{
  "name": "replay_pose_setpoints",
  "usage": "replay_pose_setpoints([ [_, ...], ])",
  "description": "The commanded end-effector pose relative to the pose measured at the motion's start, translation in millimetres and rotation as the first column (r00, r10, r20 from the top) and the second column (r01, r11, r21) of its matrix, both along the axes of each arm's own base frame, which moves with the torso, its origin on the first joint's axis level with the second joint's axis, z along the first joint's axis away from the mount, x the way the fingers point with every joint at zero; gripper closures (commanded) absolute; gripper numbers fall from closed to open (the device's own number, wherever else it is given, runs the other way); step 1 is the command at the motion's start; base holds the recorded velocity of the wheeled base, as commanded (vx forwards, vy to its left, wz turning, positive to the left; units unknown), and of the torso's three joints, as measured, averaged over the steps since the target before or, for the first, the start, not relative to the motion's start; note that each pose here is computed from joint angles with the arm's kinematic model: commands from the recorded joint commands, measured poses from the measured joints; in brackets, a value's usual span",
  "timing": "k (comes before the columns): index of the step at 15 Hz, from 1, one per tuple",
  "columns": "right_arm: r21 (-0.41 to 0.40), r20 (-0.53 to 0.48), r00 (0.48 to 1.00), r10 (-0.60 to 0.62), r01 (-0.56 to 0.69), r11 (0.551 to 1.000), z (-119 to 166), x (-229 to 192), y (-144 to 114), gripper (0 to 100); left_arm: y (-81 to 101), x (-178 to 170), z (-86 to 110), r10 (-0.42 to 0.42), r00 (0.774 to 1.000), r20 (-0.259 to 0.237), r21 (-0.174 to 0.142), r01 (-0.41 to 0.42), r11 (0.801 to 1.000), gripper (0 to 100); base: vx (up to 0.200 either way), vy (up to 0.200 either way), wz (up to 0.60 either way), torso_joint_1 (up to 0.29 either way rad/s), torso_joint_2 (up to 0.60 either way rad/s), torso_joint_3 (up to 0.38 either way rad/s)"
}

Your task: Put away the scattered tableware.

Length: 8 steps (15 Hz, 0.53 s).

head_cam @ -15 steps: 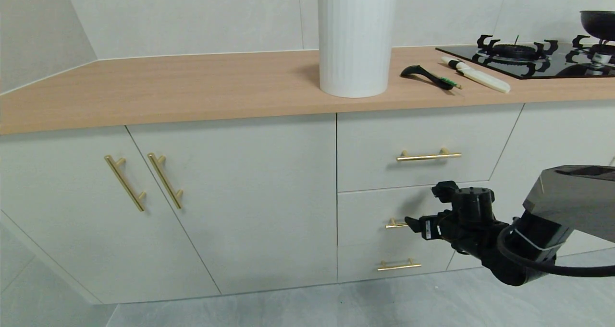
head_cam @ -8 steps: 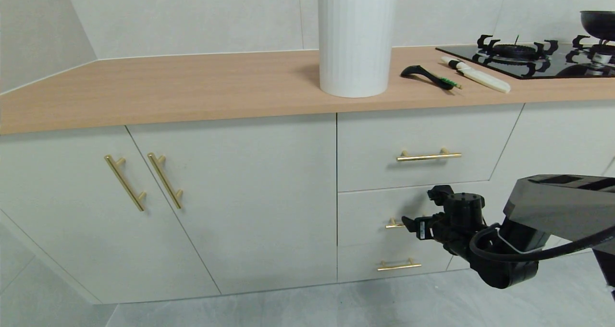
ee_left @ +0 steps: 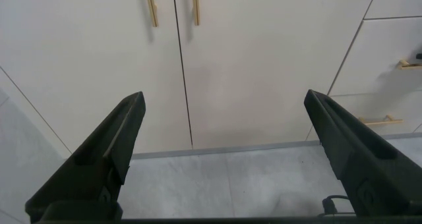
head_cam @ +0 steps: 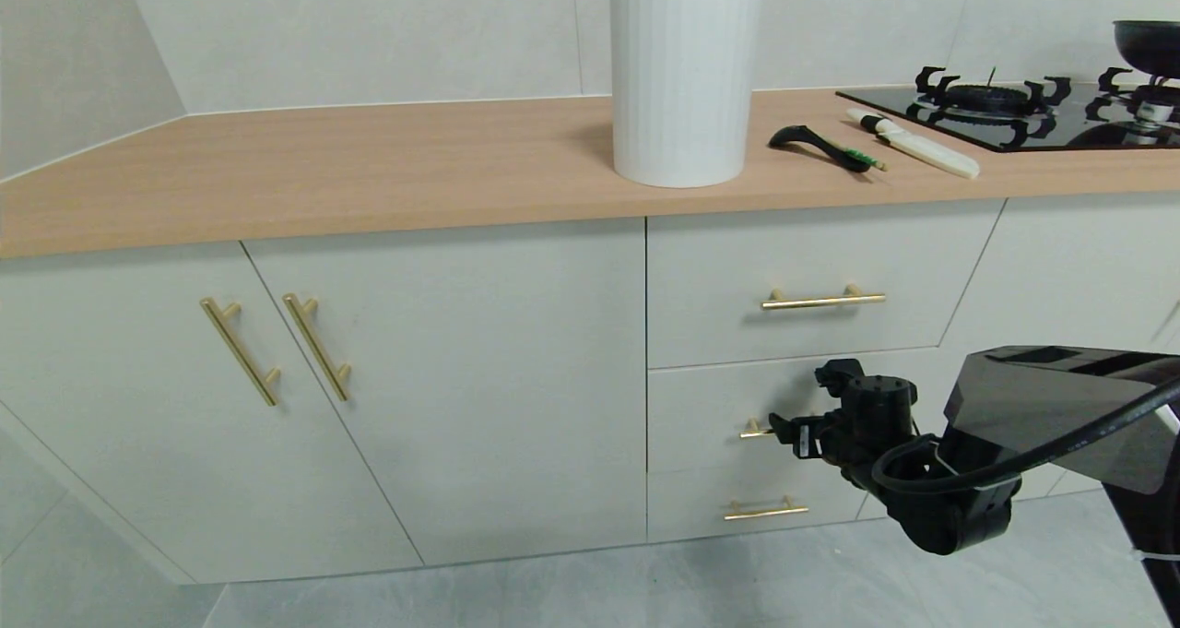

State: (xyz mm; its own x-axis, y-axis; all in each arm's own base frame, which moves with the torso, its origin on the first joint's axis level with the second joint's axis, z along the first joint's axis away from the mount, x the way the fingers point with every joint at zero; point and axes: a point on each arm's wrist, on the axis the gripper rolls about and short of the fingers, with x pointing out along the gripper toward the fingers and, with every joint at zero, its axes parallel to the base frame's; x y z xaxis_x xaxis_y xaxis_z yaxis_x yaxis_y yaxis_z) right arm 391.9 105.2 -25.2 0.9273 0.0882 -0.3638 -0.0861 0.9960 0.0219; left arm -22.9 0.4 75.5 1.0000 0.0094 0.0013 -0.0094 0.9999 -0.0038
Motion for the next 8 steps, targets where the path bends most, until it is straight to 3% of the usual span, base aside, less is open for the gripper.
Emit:
replay_pose_setpoints([
  [1, -0.006, -0.02, 1.0, 0.001, -0.001, 1.0, -5.1, -1.7, -0.4, 0, 0.0, 0.1, 0.0, 0.0, 1.0, -0.001, -0.001, 0.0, 1.0, 0, 0.0, 0.0, 0.0, 0.0, 0.0, 0.0],
  [8, -0.025, -0.088, 0.996, 0.001, -0.003, 1.0, -8.2, -8.0, -2.1, 0, 0.0, 0.1, 0.2, 0.001, 1.0, 0.0, -0.001, -0.001, 1.0, 0, 0.0, 0.0, 0.0, 0.0, 0.0, 0.0],
])
